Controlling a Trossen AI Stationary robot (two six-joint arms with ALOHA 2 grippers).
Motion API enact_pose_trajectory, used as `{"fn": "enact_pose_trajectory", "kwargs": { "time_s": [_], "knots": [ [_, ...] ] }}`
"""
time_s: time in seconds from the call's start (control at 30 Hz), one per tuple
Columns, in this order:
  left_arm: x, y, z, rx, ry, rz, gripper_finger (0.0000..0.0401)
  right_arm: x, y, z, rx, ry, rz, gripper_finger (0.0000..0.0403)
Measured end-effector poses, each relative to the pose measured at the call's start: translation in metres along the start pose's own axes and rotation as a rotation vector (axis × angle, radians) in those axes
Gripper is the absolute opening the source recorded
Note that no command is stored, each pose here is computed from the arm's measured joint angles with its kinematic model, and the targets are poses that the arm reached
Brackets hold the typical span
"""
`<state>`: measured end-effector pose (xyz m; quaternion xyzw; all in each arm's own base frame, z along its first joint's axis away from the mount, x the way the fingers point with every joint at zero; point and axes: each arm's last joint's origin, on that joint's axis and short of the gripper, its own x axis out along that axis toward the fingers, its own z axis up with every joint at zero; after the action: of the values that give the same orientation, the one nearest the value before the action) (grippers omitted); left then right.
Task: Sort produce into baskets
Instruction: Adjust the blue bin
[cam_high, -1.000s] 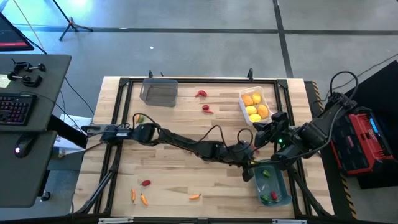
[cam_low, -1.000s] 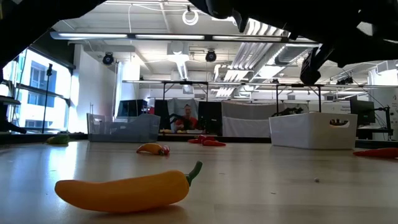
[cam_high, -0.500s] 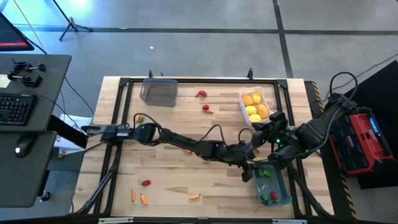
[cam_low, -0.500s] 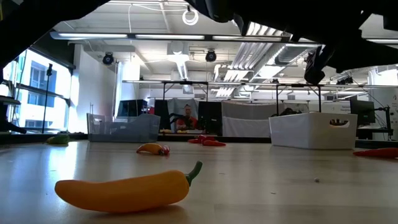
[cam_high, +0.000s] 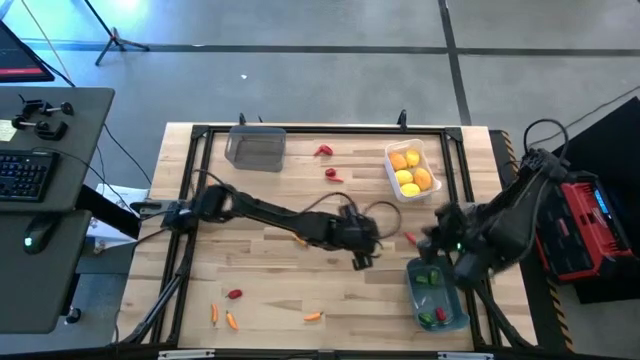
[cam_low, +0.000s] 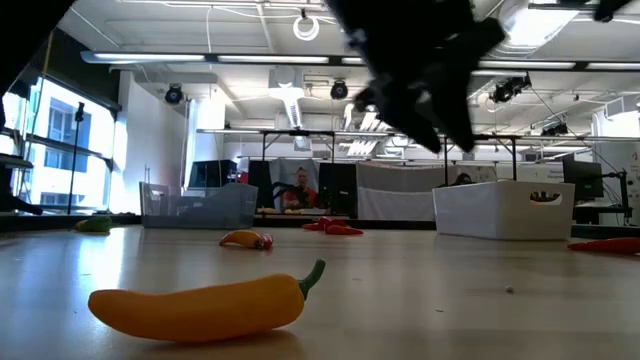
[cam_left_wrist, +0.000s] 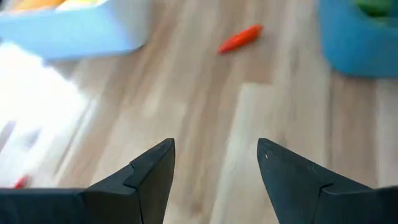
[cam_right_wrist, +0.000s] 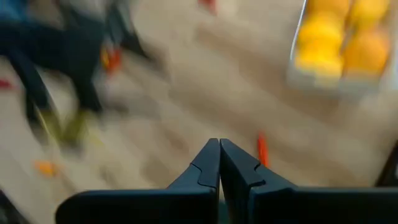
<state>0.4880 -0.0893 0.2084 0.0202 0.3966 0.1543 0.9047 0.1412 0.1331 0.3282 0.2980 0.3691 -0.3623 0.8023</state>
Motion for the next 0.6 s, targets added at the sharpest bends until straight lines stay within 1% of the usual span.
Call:
{"fn": "enact_pose_trajectory", "kwargs": {
  "time_s": [0.07, 0.1, 0.17, 0.27, 0.33, 0.37, 0.43, 0.53, 0.6],
  "knots": [
    [-0.018, 0.009, -0.01, -0.078, -0.052, -0.015, 0.0216, 0.013, 0.002, -0.026, 0.013, 0.118, 0.005, 0.0001],
    [-0.03, 0.012, -0.015, -0.117, -0.086, -0.043, 0.0216, 0.021, 0.003, -0.042, 0.021, 0.186, 0.012, 0.0],
    [-0.051, 0.02, -0.034, -0.159, -0.114, -0.106, 0.0216, 0.039, 0.004, -0.072, 0.024, 0.306, 0.024, 0.0],
    [-0.08, 0.031, -0.063, -0.216, -0.126, -0.223, 0.0216, 0.063, 0.003, -0.101, 0.026, 0.442, -0.016, 0.0],
    [-0.108, 0.041, -0.067, -0.244, -0.193, -0.296, 0.0216, 0.076, 0.004, -0.112, 0.009, 0.482, -0.059, 0.0],
    [-0.123, 0.047, -0.069, -0.26, -0.23, -0.316, 0.0216, 0.081, 0.004, -0.115, 0.003, 0.484, -0.078, 0.0],
    [-0.144, 0.057, -0.075, -0.302, -0.256, -0.325, 0.0216, 0.091, 0.009, -0.12, -0.007, 0.498, -0.075, 0.0],
    [-0.162, 0.069, -0.085, -0.404, -0.26, -0.316, 0.0216, 0.106, 0.017, -0.124, -0.017, 0.555, -0.079, 0.0],
    [-0.178, 0.077, -0.082, -0.47, -0.314, -0.332, 0.0216, 0.109, 0.024, -0.123, 0.003, 0.576, -0.067, 0.0]
  ]
}}
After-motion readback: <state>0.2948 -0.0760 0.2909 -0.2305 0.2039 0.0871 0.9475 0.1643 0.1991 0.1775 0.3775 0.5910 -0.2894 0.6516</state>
